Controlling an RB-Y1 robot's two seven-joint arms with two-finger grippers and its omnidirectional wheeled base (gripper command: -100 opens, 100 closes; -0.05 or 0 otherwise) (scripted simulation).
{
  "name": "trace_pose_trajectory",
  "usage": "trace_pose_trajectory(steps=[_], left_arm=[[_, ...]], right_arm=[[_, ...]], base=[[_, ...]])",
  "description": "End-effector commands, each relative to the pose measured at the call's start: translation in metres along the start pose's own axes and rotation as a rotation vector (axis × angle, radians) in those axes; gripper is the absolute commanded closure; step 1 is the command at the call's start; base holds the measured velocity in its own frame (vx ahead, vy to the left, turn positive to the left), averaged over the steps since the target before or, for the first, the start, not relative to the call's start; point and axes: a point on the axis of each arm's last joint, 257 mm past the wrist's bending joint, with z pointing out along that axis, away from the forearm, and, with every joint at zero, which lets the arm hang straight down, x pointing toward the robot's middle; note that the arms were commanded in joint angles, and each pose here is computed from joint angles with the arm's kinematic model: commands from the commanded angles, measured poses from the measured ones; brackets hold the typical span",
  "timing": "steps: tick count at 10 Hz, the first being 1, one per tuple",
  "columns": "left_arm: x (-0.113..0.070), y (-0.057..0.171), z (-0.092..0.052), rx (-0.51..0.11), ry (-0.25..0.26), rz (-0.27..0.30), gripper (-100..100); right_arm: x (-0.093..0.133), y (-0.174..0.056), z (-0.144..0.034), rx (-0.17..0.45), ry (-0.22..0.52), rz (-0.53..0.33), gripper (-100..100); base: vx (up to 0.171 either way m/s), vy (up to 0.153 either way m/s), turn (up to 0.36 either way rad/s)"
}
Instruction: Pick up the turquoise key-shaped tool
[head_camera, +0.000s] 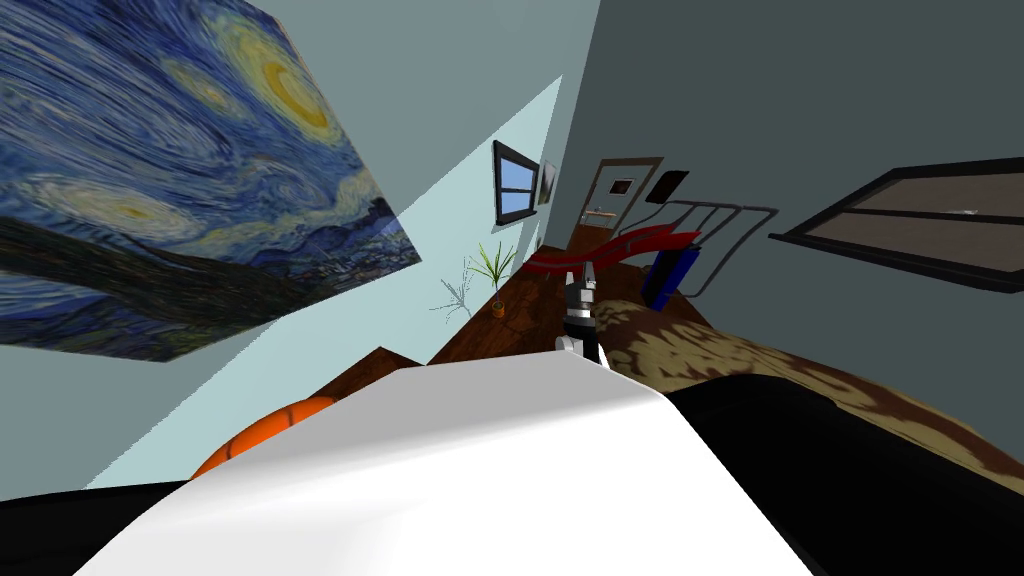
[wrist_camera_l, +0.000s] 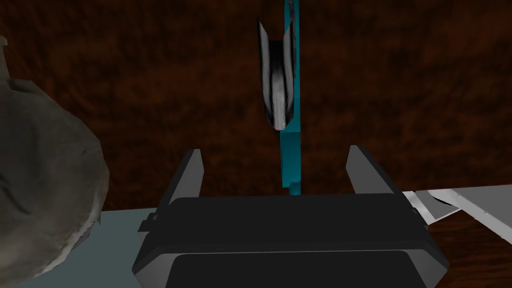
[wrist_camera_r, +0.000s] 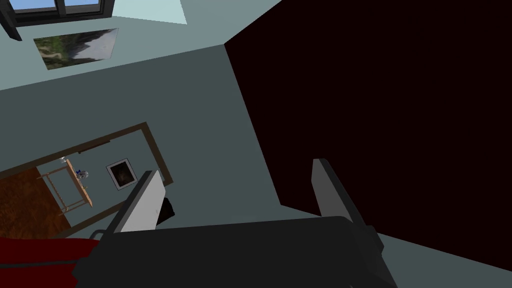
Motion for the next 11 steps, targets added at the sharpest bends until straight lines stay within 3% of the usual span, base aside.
trace_pose_trajectory(steps=[1,8,9,11], left_arm=[[-0.002,0.003,0.001,0.0,-0.003,0.018,-100],[-0.002,0.003,0.001,0.0,-0.003,0.018,-100],[-0.004,0.015,0.011,-0.001,-0.003,0.028,-100],[-0.005,0.022,0.015,-0.002,-0.003,0.034,-100]], right_arm=[[0.0,0.0,0.0,0.0,0.0,0.0,0],[0.0,0.0,0.0,0.0,0.0,0.0,0],[0.0,0.0,0.0,0.0,0.0,0.0,0],[0.0,0.0,0.0,0.0,0.0,0.0,0]], base=[[0.0,0.0,0.0],[-0.002,0.0,-0.006],[0.012,-0.002,0.041],[0.004,0.0,0.012]])
